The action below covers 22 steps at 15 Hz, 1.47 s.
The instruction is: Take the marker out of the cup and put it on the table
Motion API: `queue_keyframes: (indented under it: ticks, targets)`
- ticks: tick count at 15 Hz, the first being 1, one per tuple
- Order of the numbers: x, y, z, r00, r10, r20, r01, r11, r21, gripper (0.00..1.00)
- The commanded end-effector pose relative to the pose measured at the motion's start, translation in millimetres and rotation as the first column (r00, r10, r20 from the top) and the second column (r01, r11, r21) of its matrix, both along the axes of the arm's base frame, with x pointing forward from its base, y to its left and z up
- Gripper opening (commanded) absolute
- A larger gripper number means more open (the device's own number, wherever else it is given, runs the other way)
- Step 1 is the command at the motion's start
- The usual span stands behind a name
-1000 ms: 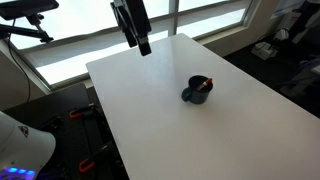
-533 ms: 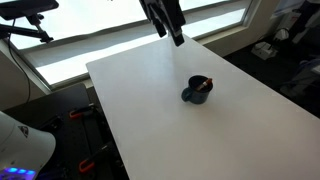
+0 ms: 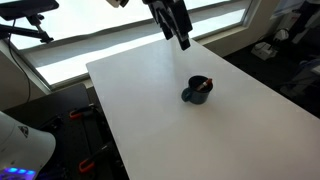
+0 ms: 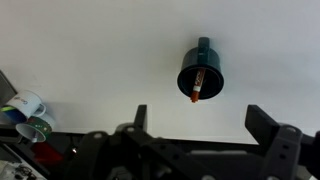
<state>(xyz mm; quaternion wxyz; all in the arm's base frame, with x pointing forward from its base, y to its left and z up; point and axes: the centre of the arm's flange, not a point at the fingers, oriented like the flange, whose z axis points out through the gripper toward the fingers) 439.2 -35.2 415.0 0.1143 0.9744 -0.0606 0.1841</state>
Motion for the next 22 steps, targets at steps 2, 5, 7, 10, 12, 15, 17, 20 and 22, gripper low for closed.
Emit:
queue_keyframes:
  ticks: [2,5,7,10,12,15,17,20,22]
  targets:
    - [8.2,-4.0,-6.7,1.0,0.01,0.015,-0.011,1.0,0.024,1.0]
    - [29.0,-13.8,-27.8,1.0,-0.014,0.012,0.013,0.996,0.084,1.0]
    - [41.5,-19.9,-46.2,0.999,-0.031,0.008,0.029,0.99,0.135,1.0]
    - [60.2,-23.4,-75.4,0.999,-0.038,0.022,0.034,0.983,0.178,1.0]
    - [72.1,-21.6,-93.7,0.998,-0.024,0.056,0.014,0.986,0.168,1.0]
    - [94.8,-19.1,-120.9,0.996,0.016,0.086,-0.028,0.99,0.138,1.0]
    - [113.1,-19.9,-138.6,0.996,0.041,0.083,-0.05,0.992,0.112,1.0]
    - [135.8,-27.4,-145.6,0.996,0.032,0.089,-0.04,0.995,0.089,1.0]
    - [121.2,-33.9,-143.5,0.997,0.038,0.065,-0.044,0.994,0.098,1.0]
